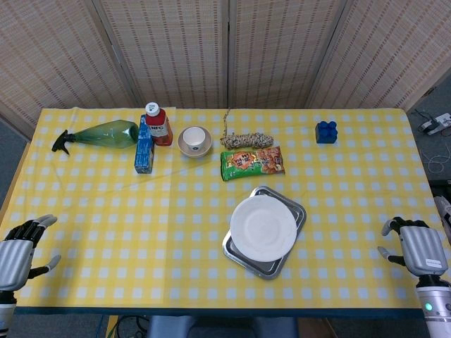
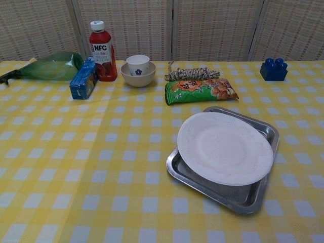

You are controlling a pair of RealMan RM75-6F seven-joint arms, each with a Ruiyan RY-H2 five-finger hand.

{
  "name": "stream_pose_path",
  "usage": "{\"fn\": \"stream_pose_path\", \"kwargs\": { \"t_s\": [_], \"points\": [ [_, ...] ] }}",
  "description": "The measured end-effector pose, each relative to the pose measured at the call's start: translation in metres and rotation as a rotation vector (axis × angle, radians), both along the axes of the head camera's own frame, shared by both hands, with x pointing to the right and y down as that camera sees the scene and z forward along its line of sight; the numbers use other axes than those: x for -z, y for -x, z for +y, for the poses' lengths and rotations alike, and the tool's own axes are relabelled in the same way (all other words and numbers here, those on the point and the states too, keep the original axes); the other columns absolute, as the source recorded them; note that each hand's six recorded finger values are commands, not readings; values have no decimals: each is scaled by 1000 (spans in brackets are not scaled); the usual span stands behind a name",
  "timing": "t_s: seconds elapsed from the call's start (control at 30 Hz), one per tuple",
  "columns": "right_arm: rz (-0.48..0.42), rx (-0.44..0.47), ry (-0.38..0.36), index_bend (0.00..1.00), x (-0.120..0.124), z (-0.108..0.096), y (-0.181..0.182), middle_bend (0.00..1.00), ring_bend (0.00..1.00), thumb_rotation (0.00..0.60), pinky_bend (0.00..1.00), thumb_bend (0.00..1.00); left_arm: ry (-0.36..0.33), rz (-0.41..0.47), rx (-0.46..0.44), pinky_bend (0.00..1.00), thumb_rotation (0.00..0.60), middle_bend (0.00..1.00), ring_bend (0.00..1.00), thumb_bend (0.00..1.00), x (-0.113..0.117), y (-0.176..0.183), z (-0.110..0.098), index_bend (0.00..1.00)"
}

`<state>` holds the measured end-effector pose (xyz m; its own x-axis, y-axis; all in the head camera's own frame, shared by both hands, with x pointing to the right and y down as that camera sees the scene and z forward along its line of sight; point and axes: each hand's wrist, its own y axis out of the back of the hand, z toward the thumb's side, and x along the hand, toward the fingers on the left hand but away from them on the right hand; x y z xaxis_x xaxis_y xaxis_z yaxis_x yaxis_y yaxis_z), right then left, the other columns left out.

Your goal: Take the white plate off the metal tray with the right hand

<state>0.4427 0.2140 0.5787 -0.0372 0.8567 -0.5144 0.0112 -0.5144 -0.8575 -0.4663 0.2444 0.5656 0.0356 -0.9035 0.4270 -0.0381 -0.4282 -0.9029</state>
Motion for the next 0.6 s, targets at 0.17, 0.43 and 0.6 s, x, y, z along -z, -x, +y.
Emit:
{"fn": "stream_pose_path", "kwargs": {
  "t_s": [0.17,0.43,0.6],
  "points": [
    [-4,-6,13,525,-2,1,-1,441,461,600,518,124,23,-6,2,429,600,317,297,180,-3,0,1,345],
    [-13,10,21,505,-11,-1,10,540,525,600,803,116,2,-25,-14,471,600,379,343,180,0,-3,1,389],
    [-18,71,30,504,-22,-6,32,807,817,600,975,108,-23,-21,-2,472,600,385,347,180,6,0,0,393]
  ]
}}
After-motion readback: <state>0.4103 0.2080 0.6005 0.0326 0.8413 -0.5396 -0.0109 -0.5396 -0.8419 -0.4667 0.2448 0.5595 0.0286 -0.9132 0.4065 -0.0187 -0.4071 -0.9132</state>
